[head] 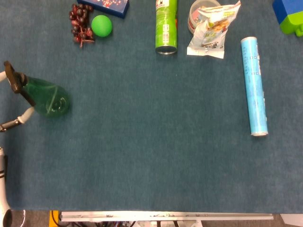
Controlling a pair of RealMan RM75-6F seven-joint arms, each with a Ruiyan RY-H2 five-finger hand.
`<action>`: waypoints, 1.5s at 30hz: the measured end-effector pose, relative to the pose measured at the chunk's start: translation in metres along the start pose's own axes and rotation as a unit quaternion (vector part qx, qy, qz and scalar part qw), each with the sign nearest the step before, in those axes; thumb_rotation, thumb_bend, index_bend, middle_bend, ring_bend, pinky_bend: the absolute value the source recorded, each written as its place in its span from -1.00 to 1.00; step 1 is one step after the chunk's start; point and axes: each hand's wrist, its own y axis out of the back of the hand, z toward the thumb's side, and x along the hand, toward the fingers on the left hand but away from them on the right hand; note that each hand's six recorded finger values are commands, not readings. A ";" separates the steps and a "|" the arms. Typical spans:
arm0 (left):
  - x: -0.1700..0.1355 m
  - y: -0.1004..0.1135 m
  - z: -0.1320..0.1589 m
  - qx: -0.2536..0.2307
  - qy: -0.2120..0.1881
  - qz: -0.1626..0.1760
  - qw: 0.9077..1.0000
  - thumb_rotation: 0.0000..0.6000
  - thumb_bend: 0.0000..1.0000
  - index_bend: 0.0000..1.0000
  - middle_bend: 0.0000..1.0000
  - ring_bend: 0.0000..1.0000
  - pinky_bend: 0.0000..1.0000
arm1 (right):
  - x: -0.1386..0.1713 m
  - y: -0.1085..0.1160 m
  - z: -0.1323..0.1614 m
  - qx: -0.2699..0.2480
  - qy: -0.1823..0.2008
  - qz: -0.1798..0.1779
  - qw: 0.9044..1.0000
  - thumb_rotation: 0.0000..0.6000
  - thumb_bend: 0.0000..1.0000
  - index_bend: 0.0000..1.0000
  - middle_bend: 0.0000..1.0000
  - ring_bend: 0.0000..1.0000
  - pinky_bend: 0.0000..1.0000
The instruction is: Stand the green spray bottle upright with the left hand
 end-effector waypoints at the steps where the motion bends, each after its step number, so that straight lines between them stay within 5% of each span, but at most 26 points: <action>1: -0.001 0.004 0.000 0.004 0.000 0.003 1.000 1.00 -1.00 -0.54 -0.77 -0.94 -1.00 | 0.000 0.000 0.000 0.000 0.001 0.001 1.000 1.00 -0.51 0.00 -0.12 -0.18 -0.16; 13: 0.000 0.042 0.008 0.056 -0.014 0.026 0.998 1.00 -1.00 -0.36 -0.62 -0.88 -1.00 | 0.000 -0.003 0.002 0.002 0.002 0.005 1.000 1.00 -0.51 0.00 -0.12 -0.18 -0.16; 24: 0.012 0.073 0.009 0.179 0.007 -0.002 0.984 1.00 -0.55 -0.07 -0.30 -0.59 -0.83 | -0.001 -0.003 0.001 0.004 0.000 0.005 1.000 1.00 -0.51 0.00 -0.12 -0.18 -0.16; 33: 0.024 0.071 0.018 0.326 0.026 -0.064 0.943 1.00 -0.48 0.07 -0.27 -0.58 -0.78 | -0.002 -0.007 0.001 0.012 -0.004 0.009 1.000 1.00 -0.51 0.00 -0.12 -0.18 -0.16; 45: 0.030 0.043 0.052 0.487 -0.011 -0.103 0.867 1.00 -0.47 0.13 -0.20 -0.58 -0.77 | -0.003 -0.007 -0.003 0.023 -0.017 0.002 1.000 1.00 -0.51 0.00 -0.12 -0.18 -0.16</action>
